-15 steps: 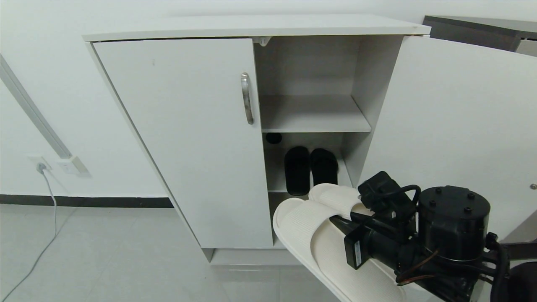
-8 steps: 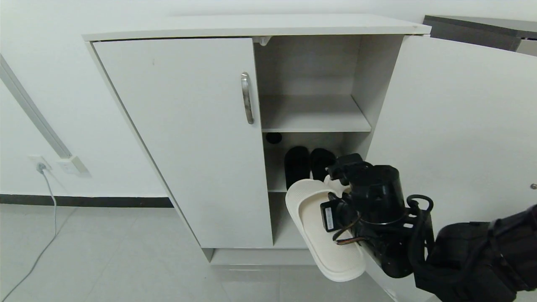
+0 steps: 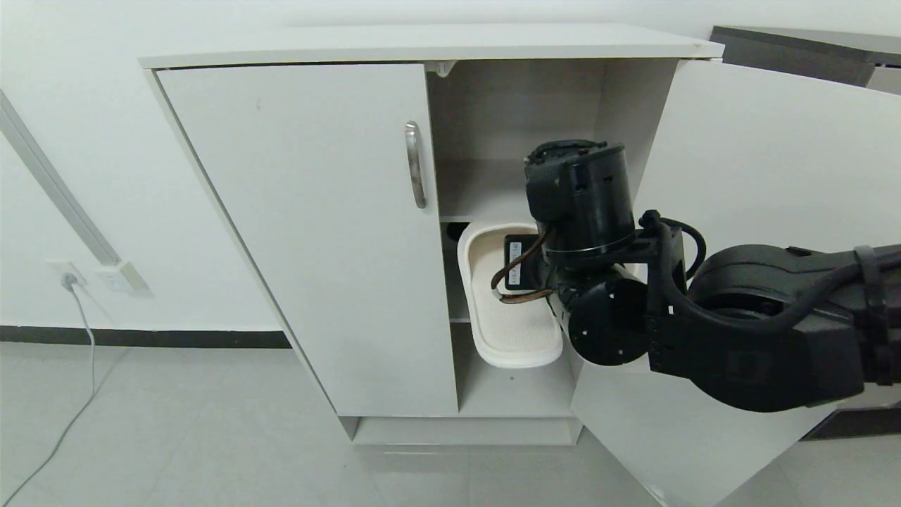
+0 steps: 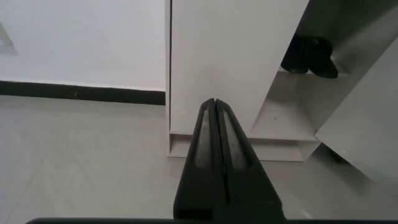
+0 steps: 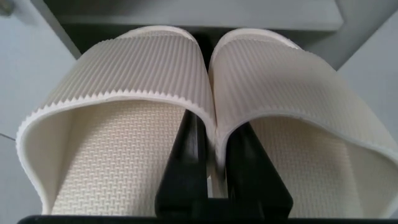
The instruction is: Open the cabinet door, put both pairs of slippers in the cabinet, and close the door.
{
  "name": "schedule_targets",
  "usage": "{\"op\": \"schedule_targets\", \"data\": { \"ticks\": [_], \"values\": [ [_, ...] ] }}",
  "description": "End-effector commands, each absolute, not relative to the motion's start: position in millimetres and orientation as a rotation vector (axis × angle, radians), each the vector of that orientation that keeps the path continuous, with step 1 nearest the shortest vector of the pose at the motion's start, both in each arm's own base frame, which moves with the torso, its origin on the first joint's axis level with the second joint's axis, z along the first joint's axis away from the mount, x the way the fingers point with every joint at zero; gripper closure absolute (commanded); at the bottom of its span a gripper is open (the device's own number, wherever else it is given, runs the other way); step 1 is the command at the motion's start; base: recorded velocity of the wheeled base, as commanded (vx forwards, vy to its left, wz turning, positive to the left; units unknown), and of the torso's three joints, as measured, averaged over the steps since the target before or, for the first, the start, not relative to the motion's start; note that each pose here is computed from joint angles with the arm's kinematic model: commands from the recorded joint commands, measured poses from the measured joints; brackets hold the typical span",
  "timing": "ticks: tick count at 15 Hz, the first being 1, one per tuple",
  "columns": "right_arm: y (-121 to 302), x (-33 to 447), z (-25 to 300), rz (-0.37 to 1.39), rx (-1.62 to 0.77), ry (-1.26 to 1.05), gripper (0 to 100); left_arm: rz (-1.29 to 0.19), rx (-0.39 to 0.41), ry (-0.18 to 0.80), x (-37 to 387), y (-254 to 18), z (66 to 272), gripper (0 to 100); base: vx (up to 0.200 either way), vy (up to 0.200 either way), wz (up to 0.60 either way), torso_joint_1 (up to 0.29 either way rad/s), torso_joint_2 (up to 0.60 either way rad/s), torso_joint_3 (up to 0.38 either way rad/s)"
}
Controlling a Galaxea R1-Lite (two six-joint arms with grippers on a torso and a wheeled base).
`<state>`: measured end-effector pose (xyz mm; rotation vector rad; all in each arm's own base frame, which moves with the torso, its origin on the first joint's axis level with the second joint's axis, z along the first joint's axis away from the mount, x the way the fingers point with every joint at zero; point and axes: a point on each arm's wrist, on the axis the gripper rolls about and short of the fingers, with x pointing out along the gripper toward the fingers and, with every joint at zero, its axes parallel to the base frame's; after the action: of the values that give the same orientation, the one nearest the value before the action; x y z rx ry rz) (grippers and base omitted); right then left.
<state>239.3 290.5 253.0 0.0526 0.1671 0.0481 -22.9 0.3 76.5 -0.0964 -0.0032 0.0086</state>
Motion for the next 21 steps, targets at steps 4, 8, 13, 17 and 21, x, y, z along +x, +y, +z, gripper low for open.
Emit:
{"op": "schedule_targets", "data": {
  "ticks": [4, 8, 13, 17, 21],
  "values": [
    [289, 255, 255, 0.019, 0.028, 0.154, 100, 0.009, -0.097, -0.002, -23, 0, 77, 100, 0.000, 0.000, 0.00, 0.000, 0.00, 0.000],
    [284, 258, 257, 0.004, 0.033, 0.151, 100, 0.011, -0.097, -0.002, -23, 0, 77, 100, 0.000, 0.000, 0.00, 0.000, 0.00, 0.000],
    [281, 256, 259, 0.004, 0.037, 0.149, 100, 0.011, -0.097, -0.002, -23, 0, 77, 100, 0.040, 0.000, 0.00, 0.000, 0.00, 0.001],
    [279, 258, 260, -0.002, 0.040, 0.147, 100, 0.011, -0.097, -0.002, -23, 0, 77, 100, 0.200, 0.000, 0.00, 0.001, 0.00, 0.002],
    [280, 258, 258, -0.002, 0.035, 0.151, 100, 0.011, -0.097, -0.002, -23, 0, 77, 100, 0.200, 0.000, 0.00, 0.002, 0.00, -0.001]
  ]
}}
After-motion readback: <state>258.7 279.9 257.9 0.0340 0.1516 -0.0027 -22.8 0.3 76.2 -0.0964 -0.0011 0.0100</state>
